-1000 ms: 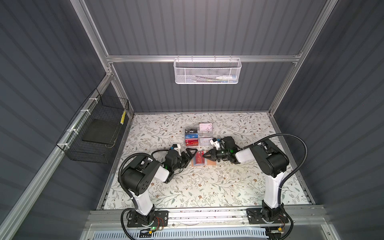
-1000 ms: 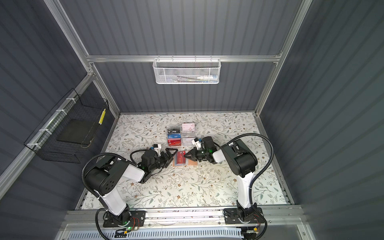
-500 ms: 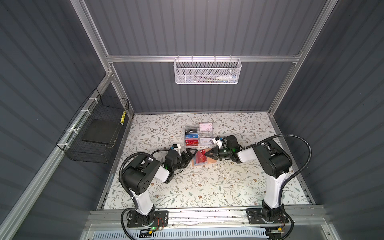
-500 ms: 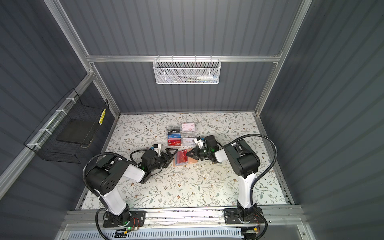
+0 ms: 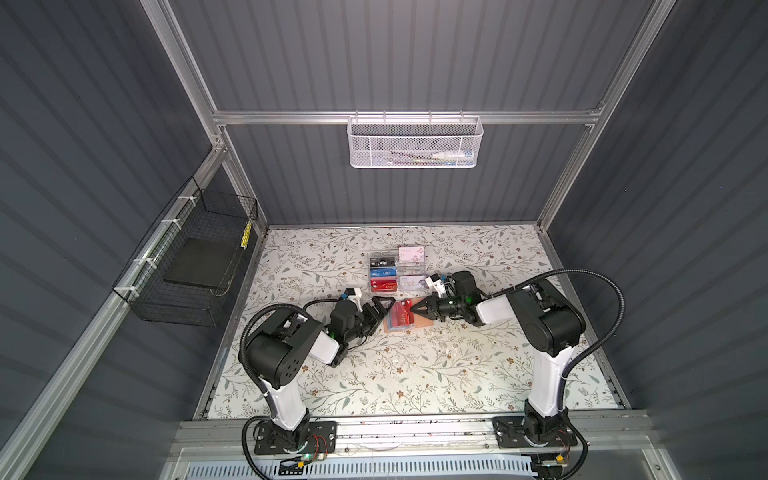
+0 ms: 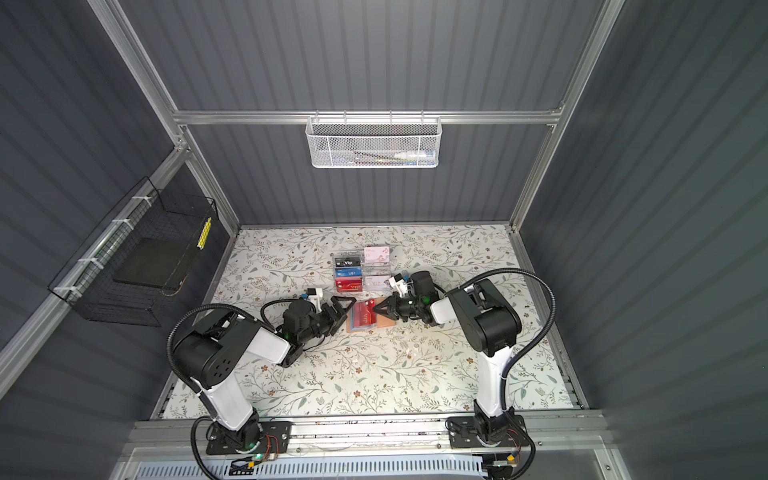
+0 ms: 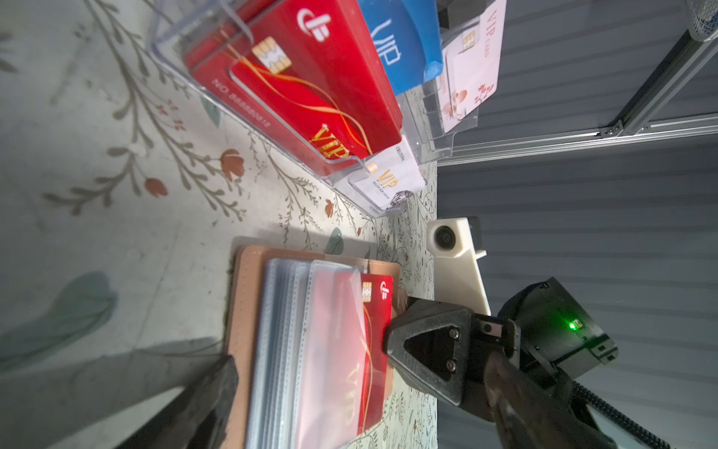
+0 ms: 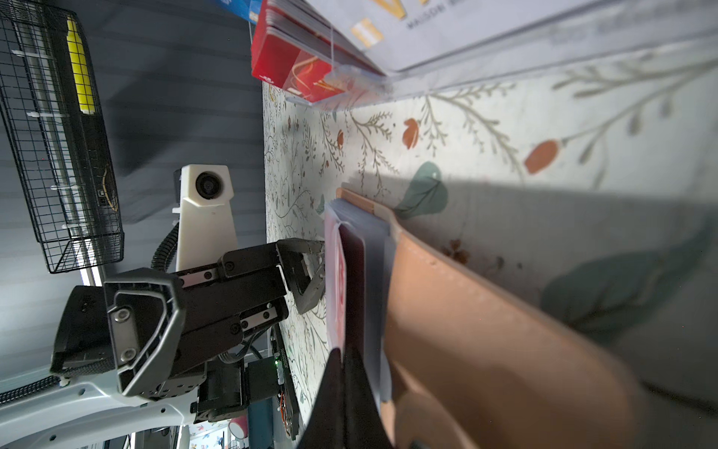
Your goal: Take the credit cards out of the card holder
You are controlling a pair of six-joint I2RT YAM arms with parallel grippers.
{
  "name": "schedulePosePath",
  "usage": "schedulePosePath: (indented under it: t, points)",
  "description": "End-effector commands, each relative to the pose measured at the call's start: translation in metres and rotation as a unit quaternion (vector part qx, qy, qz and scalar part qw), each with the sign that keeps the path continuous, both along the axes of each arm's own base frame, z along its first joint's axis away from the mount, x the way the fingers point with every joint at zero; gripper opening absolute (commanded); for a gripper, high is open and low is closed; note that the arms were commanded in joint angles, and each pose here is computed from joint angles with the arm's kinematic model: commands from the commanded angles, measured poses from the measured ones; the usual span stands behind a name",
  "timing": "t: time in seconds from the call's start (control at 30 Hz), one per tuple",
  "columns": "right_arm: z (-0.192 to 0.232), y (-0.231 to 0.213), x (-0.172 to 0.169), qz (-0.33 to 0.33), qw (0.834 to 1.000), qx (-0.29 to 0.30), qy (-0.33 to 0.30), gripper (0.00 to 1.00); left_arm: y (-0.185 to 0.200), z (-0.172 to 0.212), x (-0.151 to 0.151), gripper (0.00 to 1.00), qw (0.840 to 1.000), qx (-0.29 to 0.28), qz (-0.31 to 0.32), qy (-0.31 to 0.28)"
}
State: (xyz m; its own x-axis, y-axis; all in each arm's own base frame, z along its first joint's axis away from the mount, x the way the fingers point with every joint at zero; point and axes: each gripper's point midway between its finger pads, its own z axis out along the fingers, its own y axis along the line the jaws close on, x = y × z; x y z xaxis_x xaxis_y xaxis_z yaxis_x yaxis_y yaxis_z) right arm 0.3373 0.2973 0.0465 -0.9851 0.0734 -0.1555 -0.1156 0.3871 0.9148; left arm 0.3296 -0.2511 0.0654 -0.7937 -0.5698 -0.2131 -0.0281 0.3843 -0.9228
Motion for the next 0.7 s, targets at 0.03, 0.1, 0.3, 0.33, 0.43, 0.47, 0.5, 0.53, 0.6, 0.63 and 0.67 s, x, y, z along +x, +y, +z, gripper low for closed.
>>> schedulePosePath:
  t: [0.03,0.1,0.3,0.33,0.43,0.47,0.5,0.53,0.6,0.63,0.67]
  points:
    - [0.007,0.004,-0.003,0.013,1.000,0.010,-0.010,0.00,0.010,-0.049,-0.022,1.00,0.996,0.051,-0.005,0.073]
    - [0.007,0.006,-0.003,0.015,1.000,0.013,-0.010,0.03,0.010,-0.049,-0.022,1.00,0.996,0.051,-0.006,0.074]
    - [0.004,0.009,-0.004,0.019,1.000,0.014,-0.007,0.08,0.010,-0.050,-0.023,1.00,0.996,0.051,-0.006,0.075]
    - [0.005,0.009,-0.003,0.019,1.000,0.014,-0.008,0.09,0.010,-0.050,-0.022,1.00,0.996,0.051,-0.006,0.074]
    - [0.003,0.011,-0.003,0.021,1.000,0.014,-0.006,0.12,0.009,-0.051,-0.021,1.00,0.996,0.049,-0.006,0.074]
    - [0.003,0.011,-0.004,0.022,1.000,0.014,-0.006,0.14,0.009,-0.051,-0.022,1.00,0.996,0.049,-0.007,0.075]
    - [0.003,0.012,-0.004,0.022,1.000,0.014,-0.006,0.15,0.009,-0.051,-0.022,1.00,0.996,0.048,-0.007,0.075]
    - [0.003,0.012,-0.004,0.022,1.000,0.014,-0.007,0.15,0.009,-0.051,-0.022,1.00,0.996,0.049,-0.007,0.076]
    - [0.003,0.013,-0.004,0.024,1.000,0.015,-0.006,0.18,0.009,-0.051,-0.022,1.00,0.996,0.049,-0.008,0.075]
    - [0.002,0.013,-0.004,0.023,1.000,0.015,-0.005,0.20,0.009,-0.051,-0.021,1.00,0.996,0.048,-0.007,0.076]
    - [0.001,0.013,-0.004,0.023,1.000,0.016,-0.005,0.20,0.009,-0.051,-0.021,1.00,0.996,0.048,-0.007,0.075]
